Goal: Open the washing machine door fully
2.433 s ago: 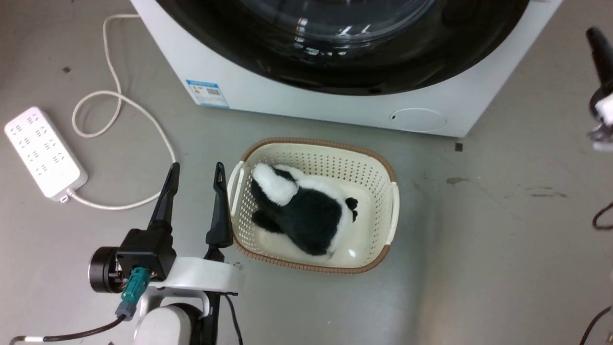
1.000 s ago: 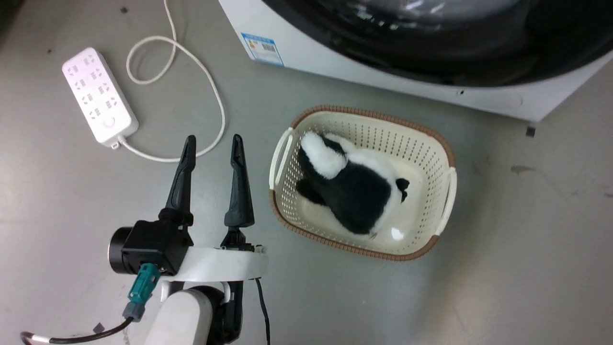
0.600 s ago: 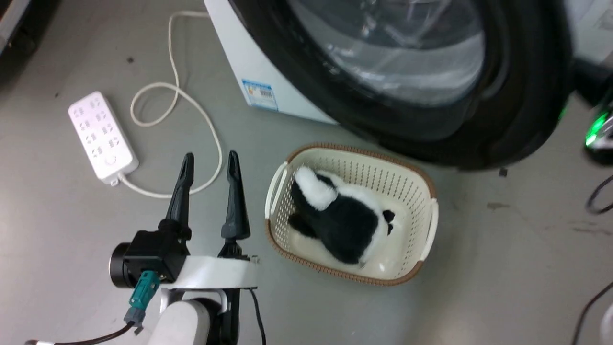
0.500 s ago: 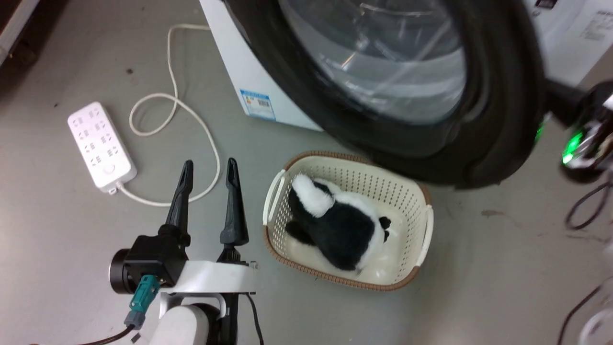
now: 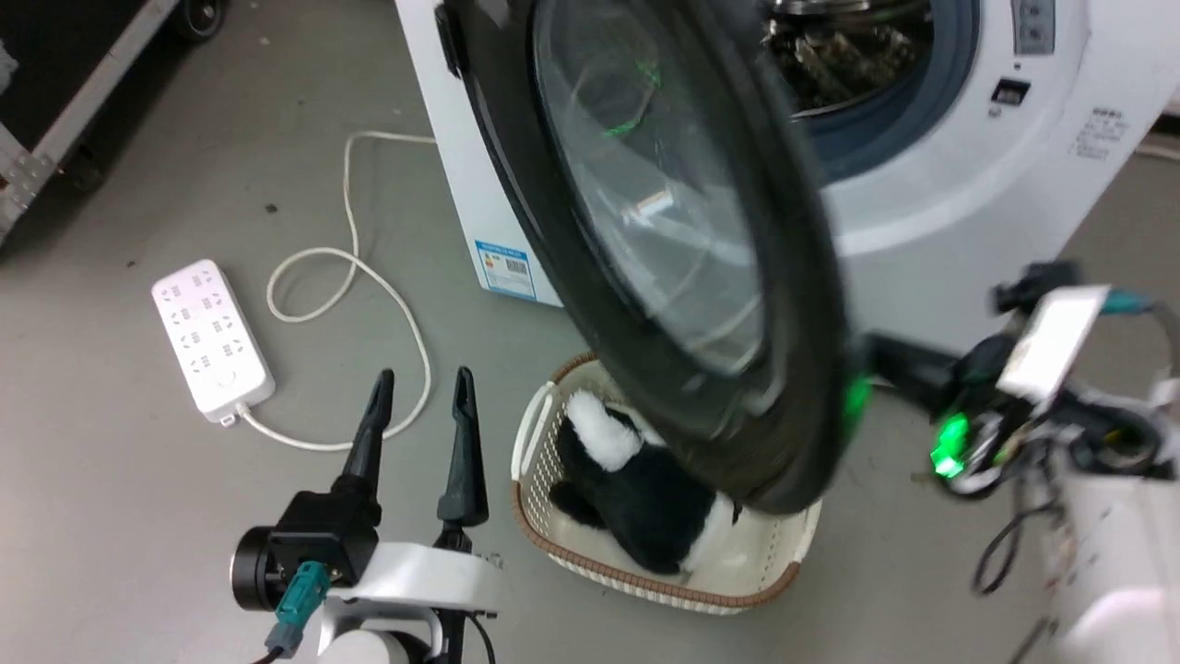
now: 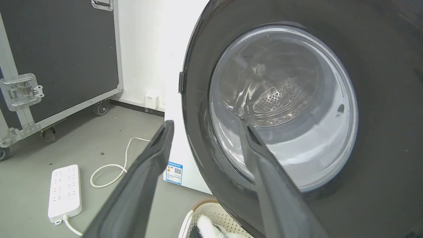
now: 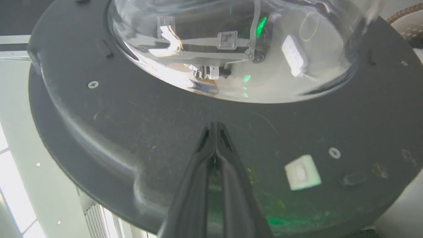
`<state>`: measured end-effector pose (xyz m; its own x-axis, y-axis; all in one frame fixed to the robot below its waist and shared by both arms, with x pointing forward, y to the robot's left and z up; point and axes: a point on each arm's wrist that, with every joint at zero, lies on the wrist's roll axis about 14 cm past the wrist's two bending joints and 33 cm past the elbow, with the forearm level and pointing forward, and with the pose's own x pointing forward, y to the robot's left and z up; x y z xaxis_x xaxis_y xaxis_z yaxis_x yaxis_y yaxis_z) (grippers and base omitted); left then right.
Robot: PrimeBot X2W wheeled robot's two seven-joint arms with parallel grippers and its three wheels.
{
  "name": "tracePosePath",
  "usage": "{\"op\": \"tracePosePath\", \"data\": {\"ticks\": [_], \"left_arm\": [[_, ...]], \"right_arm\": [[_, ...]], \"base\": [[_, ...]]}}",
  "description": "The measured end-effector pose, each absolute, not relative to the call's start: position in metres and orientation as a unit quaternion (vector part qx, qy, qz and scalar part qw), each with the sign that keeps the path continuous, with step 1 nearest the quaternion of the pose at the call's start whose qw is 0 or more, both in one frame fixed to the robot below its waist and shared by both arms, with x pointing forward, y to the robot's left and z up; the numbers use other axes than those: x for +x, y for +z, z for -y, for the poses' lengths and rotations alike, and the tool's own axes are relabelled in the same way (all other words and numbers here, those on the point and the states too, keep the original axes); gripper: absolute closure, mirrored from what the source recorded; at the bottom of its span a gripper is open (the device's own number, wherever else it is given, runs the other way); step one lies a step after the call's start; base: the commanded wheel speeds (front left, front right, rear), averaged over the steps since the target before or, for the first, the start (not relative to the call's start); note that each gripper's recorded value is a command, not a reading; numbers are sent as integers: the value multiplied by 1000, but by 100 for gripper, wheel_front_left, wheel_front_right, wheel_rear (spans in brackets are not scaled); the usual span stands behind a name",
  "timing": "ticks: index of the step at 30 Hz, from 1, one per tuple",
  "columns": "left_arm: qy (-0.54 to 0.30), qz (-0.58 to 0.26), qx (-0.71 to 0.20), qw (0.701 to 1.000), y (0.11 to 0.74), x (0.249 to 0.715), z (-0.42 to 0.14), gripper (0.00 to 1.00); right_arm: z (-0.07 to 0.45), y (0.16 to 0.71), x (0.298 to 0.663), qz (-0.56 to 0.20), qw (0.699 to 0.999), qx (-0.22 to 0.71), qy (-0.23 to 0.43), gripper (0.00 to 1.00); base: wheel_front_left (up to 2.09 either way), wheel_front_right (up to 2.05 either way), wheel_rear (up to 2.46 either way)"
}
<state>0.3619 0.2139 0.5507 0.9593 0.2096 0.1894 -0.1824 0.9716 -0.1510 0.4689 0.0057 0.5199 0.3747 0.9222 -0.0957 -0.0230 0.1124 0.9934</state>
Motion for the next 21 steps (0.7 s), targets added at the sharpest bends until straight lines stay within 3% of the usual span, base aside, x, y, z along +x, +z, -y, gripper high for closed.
{"op": "tracePosePath", "data": {"ticks": [6,13,16,17,18,21], "left_arm": [[88,80,-70,990,536,350,-209,0],[88,75,-69,991,533,349,-211,0],[89,77,-66,991,534,350,-211,0],[88,78,-66,991,535,350,-211,0],[84,79,-67,991,535,350,-210,0],[74,80,-70,992,535,351,-207,0]], "right_arm": [[-58,517,417,-429,586,542,423,100],[-71,517,412,-422,588,543,425,100],[-65,518,419,-403,611,543,410,100],[-60,518,423,-392,625,542,401,62],[-54,518,427,-381,639,541,392,0],[-27,520,440,-335,693,528,359,0]], "base": [[0,0,0],[0,0,0],[0,0,0],[0,0,0],[0,0,0],[0,0,0]]}}
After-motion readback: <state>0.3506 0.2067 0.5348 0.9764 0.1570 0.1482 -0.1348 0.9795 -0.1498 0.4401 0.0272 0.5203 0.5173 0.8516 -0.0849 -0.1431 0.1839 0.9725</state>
